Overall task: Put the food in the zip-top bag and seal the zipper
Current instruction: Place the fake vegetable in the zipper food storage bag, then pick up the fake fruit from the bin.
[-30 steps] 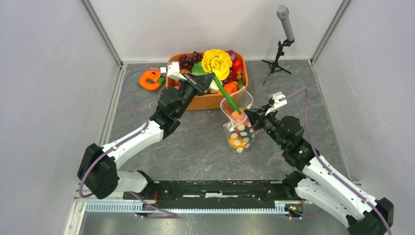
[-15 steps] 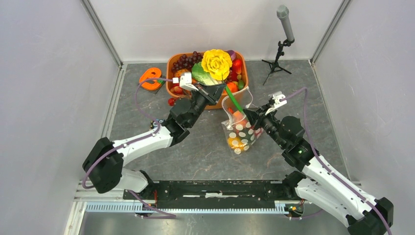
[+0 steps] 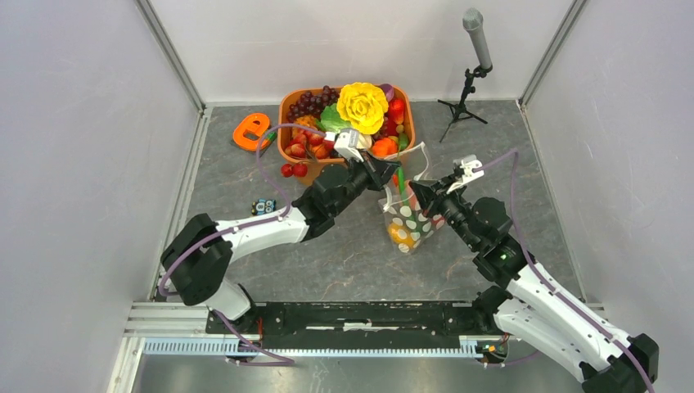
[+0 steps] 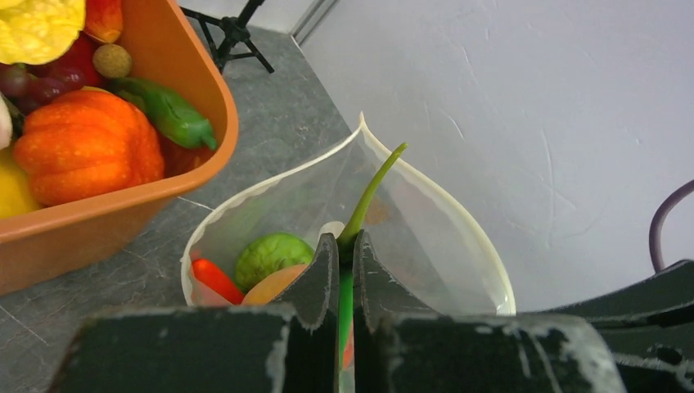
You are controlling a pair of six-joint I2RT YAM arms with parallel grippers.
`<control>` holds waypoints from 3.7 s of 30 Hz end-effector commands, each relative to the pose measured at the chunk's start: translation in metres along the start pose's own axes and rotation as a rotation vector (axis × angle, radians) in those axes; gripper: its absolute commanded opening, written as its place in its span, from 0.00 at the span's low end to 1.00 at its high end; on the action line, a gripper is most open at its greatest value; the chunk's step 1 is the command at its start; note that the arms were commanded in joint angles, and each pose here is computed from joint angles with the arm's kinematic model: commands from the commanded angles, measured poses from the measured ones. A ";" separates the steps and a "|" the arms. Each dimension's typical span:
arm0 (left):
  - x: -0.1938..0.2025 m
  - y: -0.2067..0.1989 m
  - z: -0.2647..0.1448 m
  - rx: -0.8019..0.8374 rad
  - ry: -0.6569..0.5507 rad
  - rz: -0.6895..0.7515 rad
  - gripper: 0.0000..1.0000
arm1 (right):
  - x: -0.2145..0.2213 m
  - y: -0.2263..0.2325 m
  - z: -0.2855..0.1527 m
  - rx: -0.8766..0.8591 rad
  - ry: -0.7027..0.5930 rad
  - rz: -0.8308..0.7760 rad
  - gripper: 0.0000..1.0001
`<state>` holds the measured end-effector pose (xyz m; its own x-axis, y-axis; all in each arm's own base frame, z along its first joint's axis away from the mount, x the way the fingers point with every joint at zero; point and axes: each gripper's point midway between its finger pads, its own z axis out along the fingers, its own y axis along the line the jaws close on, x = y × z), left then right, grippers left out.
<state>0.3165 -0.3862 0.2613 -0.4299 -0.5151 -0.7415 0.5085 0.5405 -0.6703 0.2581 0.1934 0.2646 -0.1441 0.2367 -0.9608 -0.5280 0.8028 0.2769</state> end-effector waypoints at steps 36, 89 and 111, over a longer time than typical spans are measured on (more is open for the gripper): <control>0.120 -0.032 -0.012 0.253 0.737 0.232 0.26 | -0.031 0.016 -0.004 -0.086 -0.137 -0.027 0.02; -0.119 0.063 -0.044 -0.184 0.132 0.367 0.90 | -0.042 -0.026 -0.015 0.140 -0.205 -0.053 0.01; -0.081 0.044 0.002 0.080 0.283 0.398 0.86 | -0.018 -0.054 -0.017 0.294 -0.113 -0.053 0.00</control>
<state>0.3821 -0.2852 0.2699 -0.4580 -0.1156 -0.8814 0.5971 0.6945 -0.4014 0.2736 0.1416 0.2440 -0.0753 0.1864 -0.9796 -0.2853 0.9373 0.2003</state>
